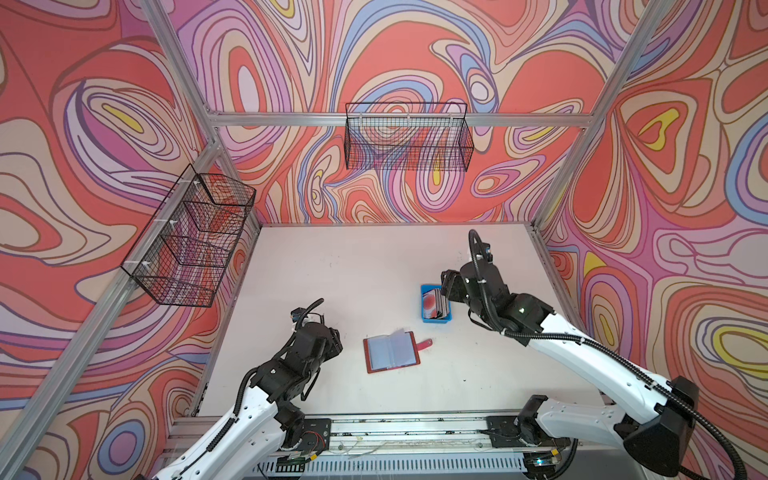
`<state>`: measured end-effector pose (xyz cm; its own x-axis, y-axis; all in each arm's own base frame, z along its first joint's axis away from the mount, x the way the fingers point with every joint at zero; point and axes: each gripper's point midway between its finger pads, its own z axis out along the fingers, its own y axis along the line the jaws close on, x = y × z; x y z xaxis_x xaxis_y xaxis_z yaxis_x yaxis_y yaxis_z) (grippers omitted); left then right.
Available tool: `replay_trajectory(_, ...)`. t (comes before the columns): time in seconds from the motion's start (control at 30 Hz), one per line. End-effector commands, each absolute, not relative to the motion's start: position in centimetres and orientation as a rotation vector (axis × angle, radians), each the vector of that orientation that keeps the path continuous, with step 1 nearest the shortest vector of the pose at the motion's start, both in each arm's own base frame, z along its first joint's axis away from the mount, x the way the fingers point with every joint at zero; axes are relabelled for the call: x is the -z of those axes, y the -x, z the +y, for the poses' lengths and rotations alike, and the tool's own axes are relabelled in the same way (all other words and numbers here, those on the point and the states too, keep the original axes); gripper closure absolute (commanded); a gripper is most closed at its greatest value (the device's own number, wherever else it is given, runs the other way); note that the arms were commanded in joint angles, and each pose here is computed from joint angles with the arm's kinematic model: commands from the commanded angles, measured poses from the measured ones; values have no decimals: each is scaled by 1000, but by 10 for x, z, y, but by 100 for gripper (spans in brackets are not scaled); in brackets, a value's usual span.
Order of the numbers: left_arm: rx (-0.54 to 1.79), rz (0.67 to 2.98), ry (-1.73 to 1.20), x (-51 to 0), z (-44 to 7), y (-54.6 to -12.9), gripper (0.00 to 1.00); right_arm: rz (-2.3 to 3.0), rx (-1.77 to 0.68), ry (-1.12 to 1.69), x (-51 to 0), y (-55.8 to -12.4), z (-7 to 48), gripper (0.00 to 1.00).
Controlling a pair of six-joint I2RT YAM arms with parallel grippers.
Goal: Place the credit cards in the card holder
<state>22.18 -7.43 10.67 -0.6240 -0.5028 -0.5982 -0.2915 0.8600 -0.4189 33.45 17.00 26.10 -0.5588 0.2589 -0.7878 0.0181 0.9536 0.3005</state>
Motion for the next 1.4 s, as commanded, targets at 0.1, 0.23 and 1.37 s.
replay_trajectory(0.1, 129, 2236, 675, -97, -36, -215, 43, 2340, -408, -91, -213, -357, 167, 26)
replay_trajectory(0.23, 206, 2237, 600, -95, -49, -220, 40, 2417, -411, -100, -179, -365, 170, 30)
replay_trajectory(1.37, 284, 2218, 569, -97, -57, -221, 35, 2683, 43, 36, -48, -374, 175, 26)
